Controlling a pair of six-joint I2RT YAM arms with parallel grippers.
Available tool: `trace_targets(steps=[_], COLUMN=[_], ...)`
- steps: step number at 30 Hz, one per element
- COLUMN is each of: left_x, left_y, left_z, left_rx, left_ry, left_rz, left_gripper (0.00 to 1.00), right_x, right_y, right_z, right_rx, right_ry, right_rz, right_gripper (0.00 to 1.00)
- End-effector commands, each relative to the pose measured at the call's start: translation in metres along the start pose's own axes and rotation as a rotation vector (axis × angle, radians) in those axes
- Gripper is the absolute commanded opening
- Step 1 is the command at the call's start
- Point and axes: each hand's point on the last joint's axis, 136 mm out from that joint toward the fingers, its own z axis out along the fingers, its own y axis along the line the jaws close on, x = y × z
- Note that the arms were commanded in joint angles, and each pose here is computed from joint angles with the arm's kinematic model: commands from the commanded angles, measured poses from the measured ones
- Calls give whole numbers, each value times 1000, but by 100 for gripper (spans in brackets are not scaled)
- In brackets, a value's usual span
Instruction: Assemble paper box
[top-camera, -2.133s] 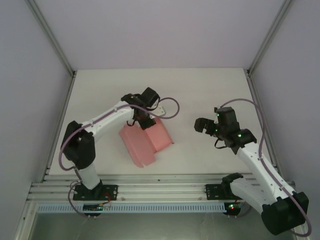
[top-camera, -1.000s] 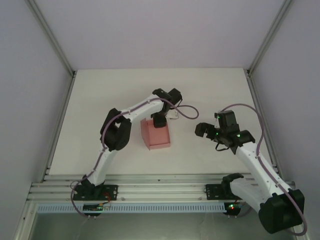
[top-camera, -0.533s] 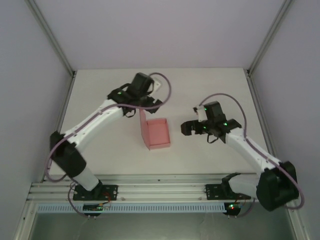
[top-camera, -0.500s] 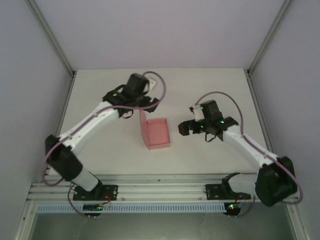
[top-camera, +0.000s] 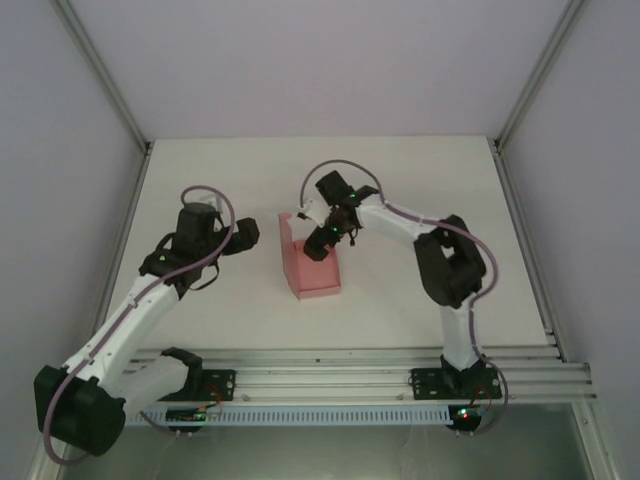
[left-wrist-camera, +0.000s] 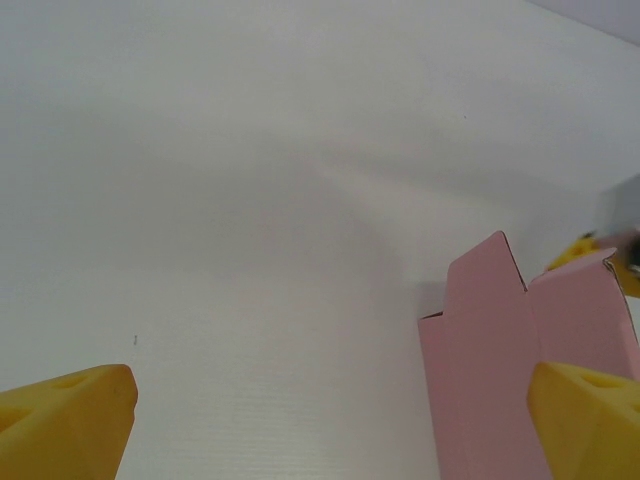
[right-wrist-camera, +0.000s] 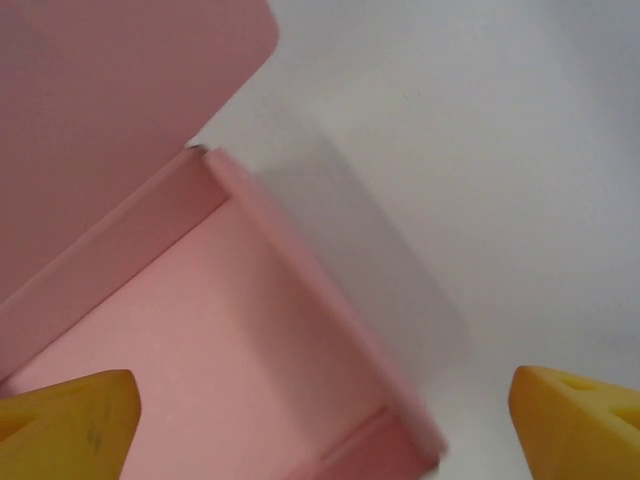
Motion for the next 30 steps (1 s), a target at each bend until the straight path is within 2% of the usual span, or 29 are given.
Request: trace_targets(steps=[1, 5, 7, 12, 15, 17, 19, 22, 25, 30], left_x=[-5, -2, -2, -6, -6, -7, -8, -9, -8, -4], left_y=[0, 6, 6, 4, 4, 4, 4, 4, 2, -4], left_z=[-5, -5, -7, -11, -11, -11, -11, -10, -7, -1], left_rx=[17, -6, -11, 6, 10, 8, 6, 7, 13, 38], left_ry=[-27, -19, -21, -45, -50, -53, -54, -54, -40, -14], left_rz=[-48, -44, -40, -32, -31, -33, -36, -37, -30, -13], left_gripper=[100, 100, 99, 100, 100, 99, 100, 100, 100, 100], right_x=[-4, -6, -5, 2, 22, 45, 77, 105, 116, 109], right_y=[6, 7, 3, -27, -43, -50, -59, -47, -34, -29], right_z=[11, 27, 32, 28, 21, 14, -1, -9, -10, -17], right_rx=[-56, -62, -37, 129, 220, 320, 491, 580, 591, 596], right_ry=[45, 73, 74, 47, 84, 133, 184, 225, 244, 221], right_rz=[-64, -25, 13, 237, 448, 610, 822, 990, 1049, 987], right_gripper=[89, 65, 46, 25, 15, 13, 14, 17, 18, 19])
